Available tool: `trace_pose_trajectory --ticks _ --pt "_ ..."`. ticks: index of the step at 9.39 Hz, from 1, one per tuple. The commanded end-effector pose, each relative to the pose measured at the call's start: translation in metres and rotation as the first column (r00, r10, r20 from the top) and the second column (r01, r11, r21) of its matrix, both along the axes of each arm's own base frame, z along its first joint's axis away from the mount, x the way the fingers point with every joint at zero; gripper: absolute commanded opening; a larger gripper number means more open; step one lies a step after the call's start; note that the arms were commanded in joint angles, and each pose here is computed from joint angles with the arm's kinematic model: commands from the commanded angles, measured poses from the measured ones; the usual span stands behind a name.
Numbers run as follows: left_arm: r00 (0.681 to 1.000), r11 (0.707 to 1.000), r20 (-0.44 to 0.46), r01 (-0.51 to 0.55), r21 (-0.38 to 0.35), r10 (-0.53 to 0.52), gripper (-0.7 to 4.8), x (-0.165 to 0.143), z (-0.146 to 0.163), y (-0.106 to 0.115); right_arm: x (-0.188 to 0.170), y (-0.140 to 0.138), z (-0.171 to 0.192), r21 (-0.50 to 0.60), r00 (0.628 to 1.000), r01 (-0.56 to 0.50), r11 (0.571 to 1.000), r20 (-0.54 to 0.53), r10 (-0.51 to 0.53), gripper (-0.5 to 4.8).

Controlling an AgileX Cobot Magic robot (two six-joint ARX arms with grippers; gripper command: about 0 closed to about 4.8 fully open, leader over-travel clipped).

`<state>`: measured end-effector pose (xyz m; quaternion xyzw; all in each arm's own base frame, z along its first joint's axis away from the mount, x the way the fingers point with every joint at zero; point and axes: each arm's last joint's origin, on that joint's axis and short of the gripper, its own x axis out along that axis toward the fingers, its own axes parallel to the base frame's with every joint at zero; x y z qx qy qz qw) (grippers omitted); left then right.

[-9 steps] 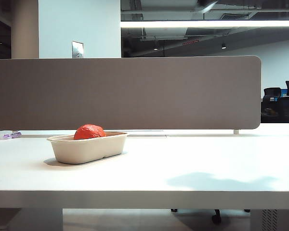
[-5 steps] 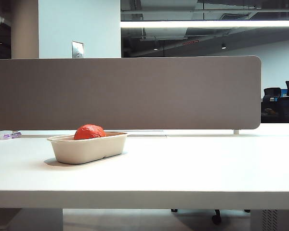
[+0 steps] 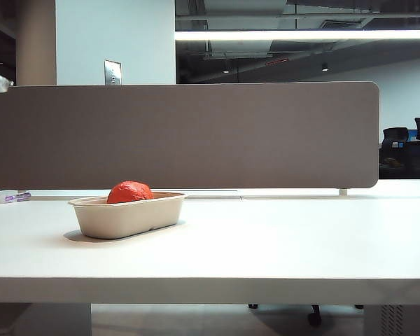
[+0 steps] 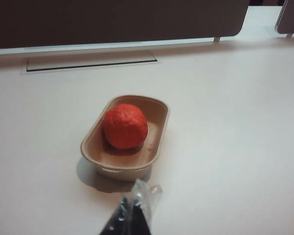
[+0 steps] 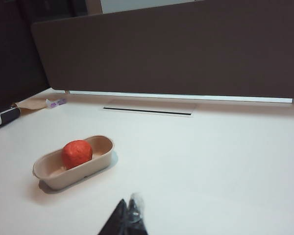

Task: Pick up the orange and place it into the paper lunchbox.

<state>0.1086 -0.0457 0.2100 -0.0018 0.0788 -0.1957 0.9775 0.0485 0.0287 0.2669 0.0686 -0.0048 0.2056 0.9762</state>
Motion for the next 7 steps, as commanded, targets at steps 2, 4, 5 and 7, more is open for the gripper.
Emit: trace_pose_trajectory --ticks 2,4,5,7 --pt "1.0 1.0 0.018 -0.002 -0.007 0.002 -0.05 -0.001 -0.011 0.0 -0.006 -0.004 0.003 0.035 0.999 -0.001 0.999 0.038 0.0 -0.05" --pt "0.997 0.999 0.06 -0.037 -0.025 0.038 -0.05 -0.006 -0.019 0.005 -0.006 -0.004 0.002 0.028 1.0 -0.001 1.0 0.029 0.001 -0.05" --pt "0.986 0.991 0.107 -0.125 -0.047 0.129 -0.05 -0.009 -0.025 0.017 -0.006 -0.004 0.001 0.019 1.0 -0.002 1.0 0.018 0.001 -0.05" --pt "0.961 0.971 0.145 -0.23 -0.064 0.237 -0.05 -0.011 -0.029 0.029 -0.006 -0.004 0.001 0.019 1.0 -0.001 1.0 0.017 0.001 -0.05"
